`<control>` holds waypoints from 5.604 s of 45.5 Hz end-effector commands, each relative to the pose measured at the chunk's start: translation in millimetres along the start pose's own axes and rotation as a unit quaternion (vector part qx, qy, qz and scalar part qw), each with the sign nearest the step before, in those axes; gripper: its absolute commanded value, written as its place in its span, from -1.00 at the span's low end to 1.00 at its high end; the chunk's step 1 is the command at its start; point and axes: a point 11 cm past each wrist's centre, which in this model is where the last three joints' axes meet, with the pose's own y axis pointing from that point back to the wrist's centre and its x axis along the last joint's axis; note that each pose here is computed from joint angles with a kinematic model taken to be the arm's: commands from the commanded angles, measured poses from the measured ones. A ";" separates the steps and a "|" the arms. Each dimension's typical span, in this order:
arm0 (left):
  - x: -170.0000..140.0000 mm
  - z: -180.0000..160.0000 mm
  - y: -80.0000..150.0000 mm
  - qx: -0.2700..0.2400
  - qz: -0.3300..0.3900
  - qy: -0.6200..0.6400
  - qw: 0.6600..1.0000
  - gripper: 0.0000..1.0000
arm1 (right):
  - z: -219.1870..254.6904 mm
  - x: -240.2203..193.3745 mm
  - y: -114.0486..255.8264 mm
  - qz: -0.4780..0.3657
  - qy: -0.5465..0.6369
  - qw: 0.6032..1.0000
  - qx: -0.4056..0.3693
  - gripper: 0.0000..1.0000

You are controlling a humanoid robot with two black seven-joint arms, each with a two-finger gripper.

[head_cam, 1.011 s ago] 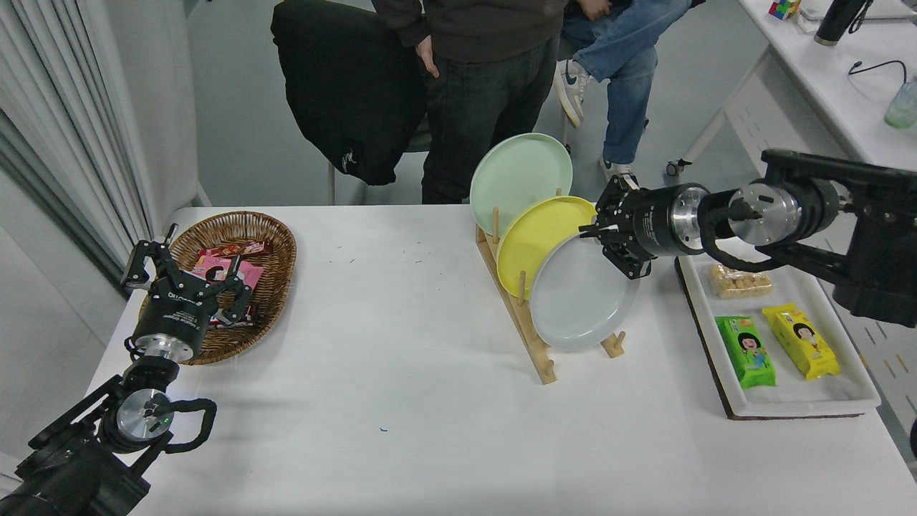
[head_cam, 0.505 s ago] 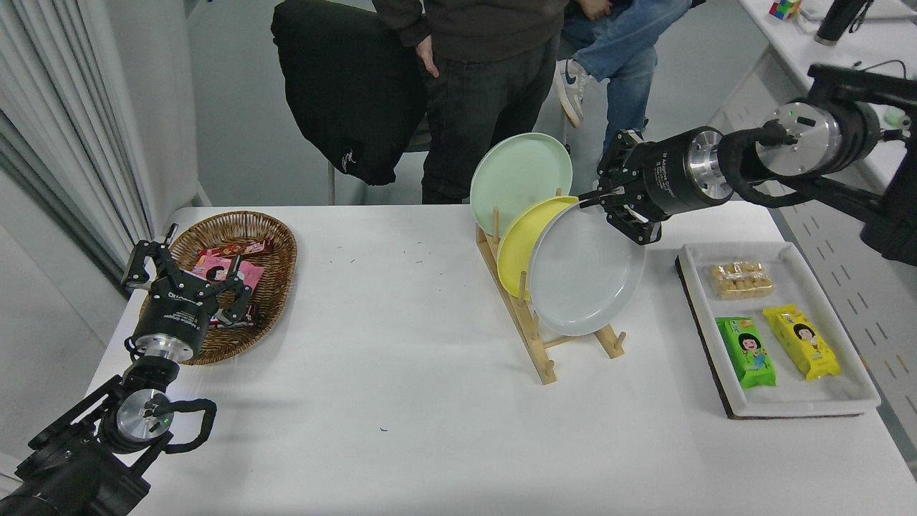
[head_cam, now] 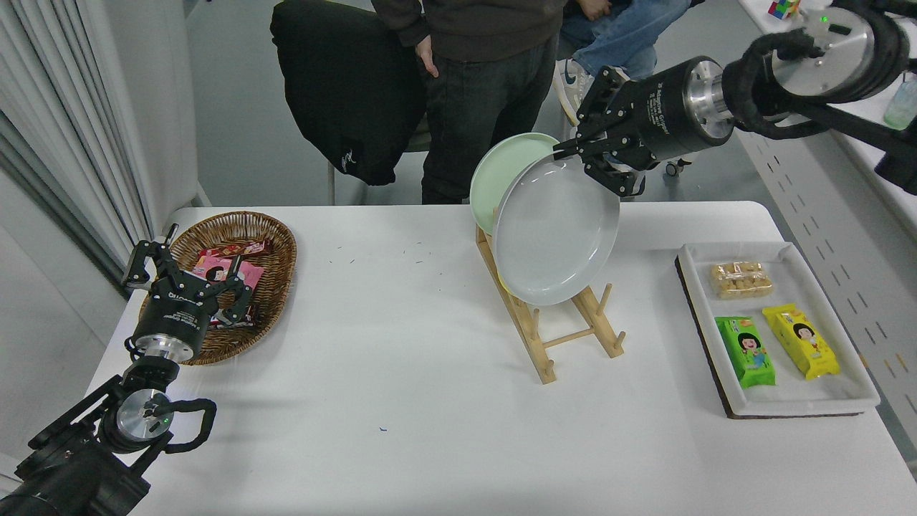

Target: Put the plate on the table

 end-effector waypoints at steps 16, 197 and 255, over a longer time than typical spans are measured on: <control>0.0 0.0 0.0 0.000 0.000 0.000 1.000 0.96 | 16.2 -28.9 -17.7 0.013 -0.092 0.993 -0.067 -1.00; 0.0 0.0 0.0 0.000 0.000 0.000 1.000 0.96 | 182.9 54.1 -188.0 0.098 -0.566 0.794 -0.199 -1.00; -0.5 -0.1 -0.1 0.000 -0.001 0.000 1.000 0.96 | 231.8 34.1 -196.7 0.153 -0.442 0.848 -0.251 -1.00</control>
